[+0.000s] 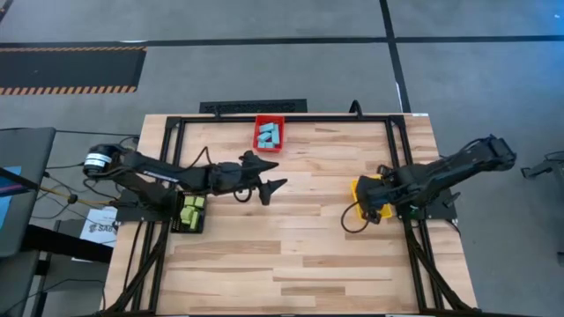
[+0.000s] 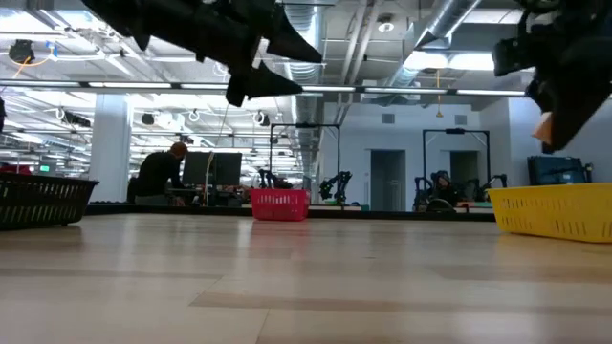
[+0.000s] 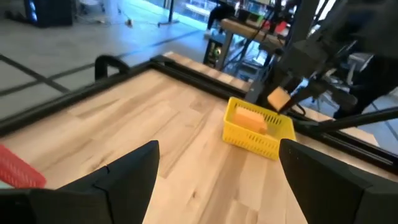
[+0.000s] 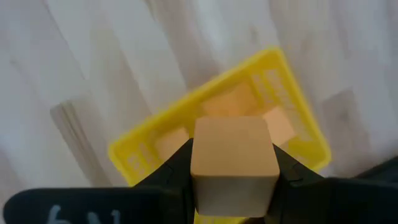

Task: Sort & place blocks by color
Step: Put the yellow block into the yellow bin, then return to Home Position

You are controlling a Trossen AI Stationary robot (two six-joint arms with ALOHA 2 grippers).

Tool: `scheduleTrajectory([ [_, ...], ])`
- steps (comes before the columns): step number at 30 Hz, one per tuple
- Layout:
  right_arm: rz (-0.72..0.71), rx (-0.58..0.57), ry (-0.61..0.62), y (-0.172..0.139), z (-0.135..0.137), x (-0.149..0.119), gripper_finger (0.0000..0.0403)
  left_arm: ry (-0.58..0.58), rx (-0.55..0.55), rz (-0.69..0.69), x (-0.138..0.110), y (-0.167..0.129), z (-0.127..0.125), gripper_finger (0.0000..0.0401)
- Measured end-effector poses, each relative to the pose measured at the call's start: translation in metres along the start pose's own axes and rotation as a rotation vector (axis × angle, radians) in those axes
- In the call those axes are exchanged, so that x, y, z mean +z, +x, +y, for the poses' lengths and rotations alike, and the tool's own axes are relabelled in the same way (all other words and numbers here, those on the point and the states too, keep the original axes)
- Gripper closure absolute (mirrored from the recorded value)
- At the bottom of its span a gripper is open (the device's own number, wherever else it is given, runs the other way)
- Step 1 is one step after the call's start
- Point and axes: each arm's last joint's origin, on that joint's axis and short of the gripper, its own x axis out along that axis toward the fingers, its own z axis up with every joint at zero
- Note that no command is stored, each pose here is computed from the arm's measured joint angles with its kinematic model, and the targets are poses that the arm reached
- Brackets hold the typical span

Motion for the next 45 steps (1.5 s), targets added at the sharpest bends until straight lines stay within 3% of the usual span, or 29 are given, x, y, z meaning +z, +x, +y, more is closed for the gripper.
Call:
scheduleTrajectory([
  [8,0.181,0.106,-0.104,0.012,0.015,-0.001,0.0279,0.035,-0.023,0.017,-0.003,-0.007,-0.011,0.0084],
  [18,0.253,0.043,-0.154,0.025,0.027,-0.003,0.0217,0.043,-0.031,0.045,-0.006,-0.008,-0.013,0.0083],
  [25,0.284,-0.001,-0.122,0.026,0.019,-0.002,0.016,0.044,-0.057,0.037,-0.003,-0.015,-0.019,0.0083],
  [30,0.26,-0.04,-0.125,0.023,0.012,-0.001,0.0149,0.071,-0.078,0.007,0.005,-0.025,-0.024,0.0083],
  [32,0.19,-0.041,-0.139,0.019,0.011,0.0,0.0149,0.093,-0.08,-0.008,0.009,-0.03,-0.027,0.0083],
  [36,-0.104,-0.018,-0.148,-0.002,0.009,0.0,0.0152,0.134,-0.067,-0.044,0.015,-0.043,-0.033,0.0083],
  [45,-0.926,0.331,-0.177,-0.034,0.0,-0.009,0.0197,0.254,-0.018,-0.074,0.004,-0.055,-0.05,0.0083],
])
